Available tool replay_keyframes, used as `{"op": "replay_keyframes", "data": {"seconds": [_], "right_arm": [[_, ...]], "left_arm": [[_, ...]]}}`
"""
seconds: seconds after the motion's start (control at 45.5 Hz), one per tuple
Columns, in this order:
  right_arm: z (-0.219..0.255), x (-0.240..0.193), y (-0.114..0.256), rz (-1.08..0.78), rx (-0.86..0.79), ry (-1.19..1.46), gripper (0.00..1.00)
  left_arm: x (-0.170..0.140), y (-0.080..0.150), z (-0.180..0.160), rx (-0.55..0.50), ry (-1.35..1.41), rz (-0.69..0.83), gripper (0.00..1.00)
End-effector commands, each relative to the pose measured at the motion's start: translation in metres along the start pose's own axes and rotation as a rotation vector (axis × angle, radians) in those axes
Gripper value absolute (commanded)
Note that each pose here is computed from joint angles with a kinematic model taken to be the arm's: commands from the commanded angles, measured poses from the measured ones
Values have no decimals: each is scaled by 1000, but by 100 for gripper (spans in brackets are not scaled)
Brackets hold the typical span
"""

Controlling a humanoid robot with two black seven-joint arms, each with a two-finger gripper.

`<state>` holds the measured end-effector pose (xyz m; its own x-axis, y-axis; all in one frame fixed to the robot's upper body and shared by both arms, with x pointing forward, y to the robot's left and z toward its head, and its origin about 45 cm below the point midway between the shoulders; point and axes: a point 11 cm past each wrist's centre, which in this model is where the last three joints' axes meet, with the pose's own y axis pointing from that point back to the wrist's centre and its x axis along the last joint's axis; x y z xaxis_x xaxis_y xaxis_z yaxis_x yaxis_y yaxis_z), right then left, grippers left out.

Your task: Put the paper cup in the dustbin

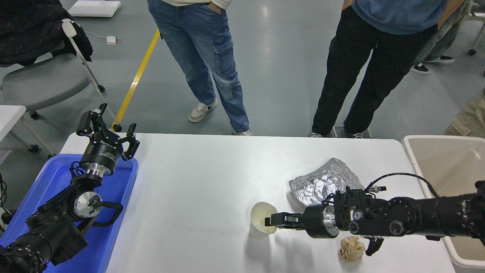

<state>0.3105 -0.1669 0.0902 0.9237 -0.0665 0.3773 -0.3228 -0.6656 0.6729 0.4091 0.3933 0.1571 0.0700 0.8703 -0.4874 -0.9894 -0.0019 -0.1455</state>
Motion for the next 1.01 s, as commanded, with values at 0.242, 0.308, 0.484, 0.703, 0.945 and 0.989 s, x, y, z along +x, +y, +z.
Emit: {"op": "replay_keyframes", "data": {"seconds": [0.242,0.308,0.484,0.703,0.945,0.989], "right_arm": [[4,7,15,7,-7,-1,0],[3,9,19,8,-3,-6,0],[-2,27,45,27,2,-11,0],[-20,59,104,54,0,16,0],[-52,97,167,103,-30,64,0],[-60,104,175,110,-35,74,0]], "left_arm": [[0,0,0,0,0,0,100],[0,0,0,0,0,0,100],[0,0,1,0,-1,0,100],[1,1,0,-1,-1,2,100],[1,1,0,-1,0,1,100],[1,1,0,-1,-1,2,100]]}}
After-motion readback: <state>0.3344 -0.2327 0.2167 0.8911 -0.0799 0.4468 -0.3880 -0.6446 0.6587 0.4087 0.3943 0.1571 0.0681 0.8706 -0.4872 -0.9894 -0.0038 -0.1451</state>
